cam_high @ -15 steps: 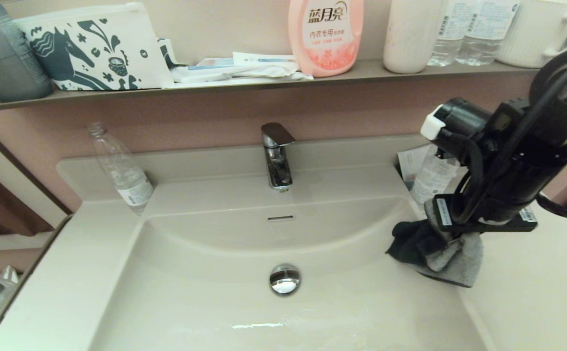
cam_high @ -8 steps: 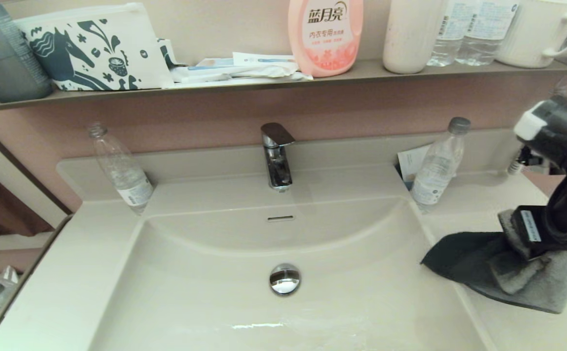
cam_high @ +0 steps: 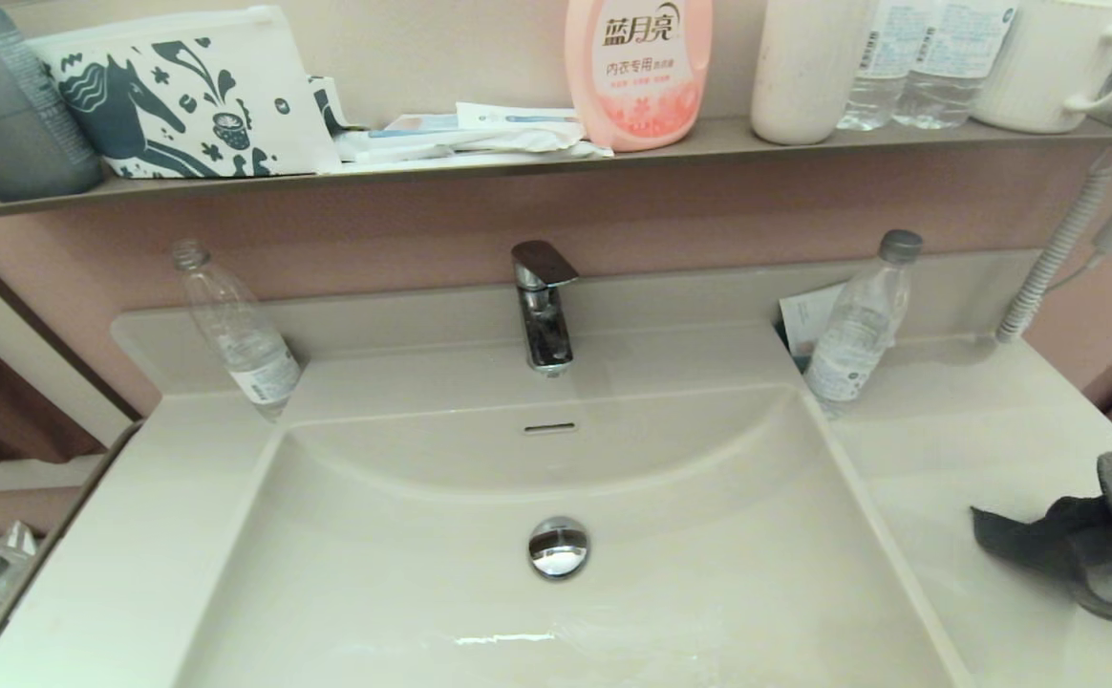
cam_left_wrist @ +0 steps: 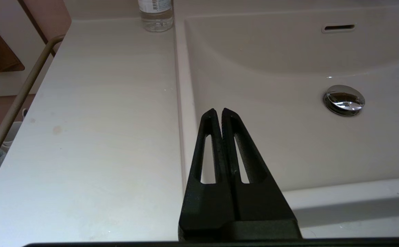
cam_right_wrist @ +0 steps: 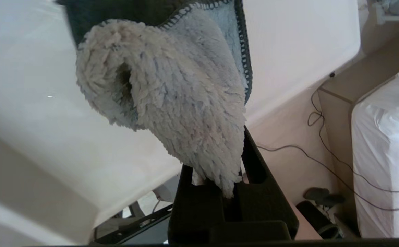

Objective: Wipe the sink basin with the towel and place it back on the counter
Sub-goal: Wipe the sink

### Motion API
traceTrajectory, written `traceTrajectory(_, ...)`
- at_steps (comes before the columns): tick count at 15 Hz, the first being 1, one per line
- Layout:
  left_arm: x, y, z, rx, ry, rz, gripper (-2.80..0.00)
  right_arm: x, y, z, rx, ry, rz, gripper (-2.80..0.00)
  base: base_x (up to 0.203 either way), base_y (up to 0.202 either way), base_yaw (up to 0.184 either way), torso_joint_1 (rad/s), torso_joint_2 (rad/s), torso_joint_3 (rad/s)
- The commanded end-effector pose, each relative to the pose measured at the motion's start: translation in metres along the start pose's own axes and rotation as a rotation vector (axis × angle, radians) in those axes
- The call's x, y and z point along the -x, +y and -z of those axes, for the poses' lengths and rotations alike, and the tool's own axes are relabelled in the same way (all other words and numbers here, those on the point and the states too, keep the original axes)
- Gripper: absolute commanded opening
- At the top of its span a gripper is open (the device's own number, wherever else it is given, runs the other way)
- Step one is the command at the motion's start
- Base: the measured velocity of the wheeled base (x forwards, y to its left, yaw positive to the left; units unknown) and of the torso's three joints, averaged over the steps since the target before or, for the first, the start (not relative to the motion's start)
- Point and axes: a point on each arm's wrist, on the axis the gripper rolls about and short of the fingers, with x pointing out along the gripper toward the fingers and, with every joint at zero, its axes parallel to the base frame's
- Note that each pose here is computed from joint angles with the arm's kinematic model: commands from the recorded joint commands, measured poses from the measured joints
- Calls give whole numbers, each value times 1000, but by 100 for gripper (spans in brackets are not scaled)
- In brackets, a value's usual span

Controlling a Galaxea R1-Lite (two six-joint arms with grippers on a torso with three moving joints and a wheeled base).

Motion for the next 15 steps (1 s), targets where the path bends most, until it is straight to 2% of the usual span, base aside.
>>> traceTrajectory(1,0,0,0,0,1,-1,-280,-7,-8,5,-19,17,21,-280,0,0,0,0,0,0)
traceTrajectory(7,0,0,0,1,1,-1,-280,-56,-34,-9,-110,50,101,-280,0,0,0,0,0,0)
traceTrajectory(9,0,0,0,0,1,0,-280,-66,-37,-20,-150,-1,101,-280,0,0,0,0,0,0)
traceTrajectory(10,0,0,0,0,1,-1,-280,-66,-37,-25,-166,-40,87,0,0,0,0,0,0,0)
traceTrajectory(13,0,0,0,0,1,0,-280,-53,-34,-24,-159,-84,64,0,0,0,0,0,0,0)
traceTrajectory(15,0,0,0,0,0,0,-280,-33,-32,-29,-161,-158,40,0,0,0,0,0,0,0)
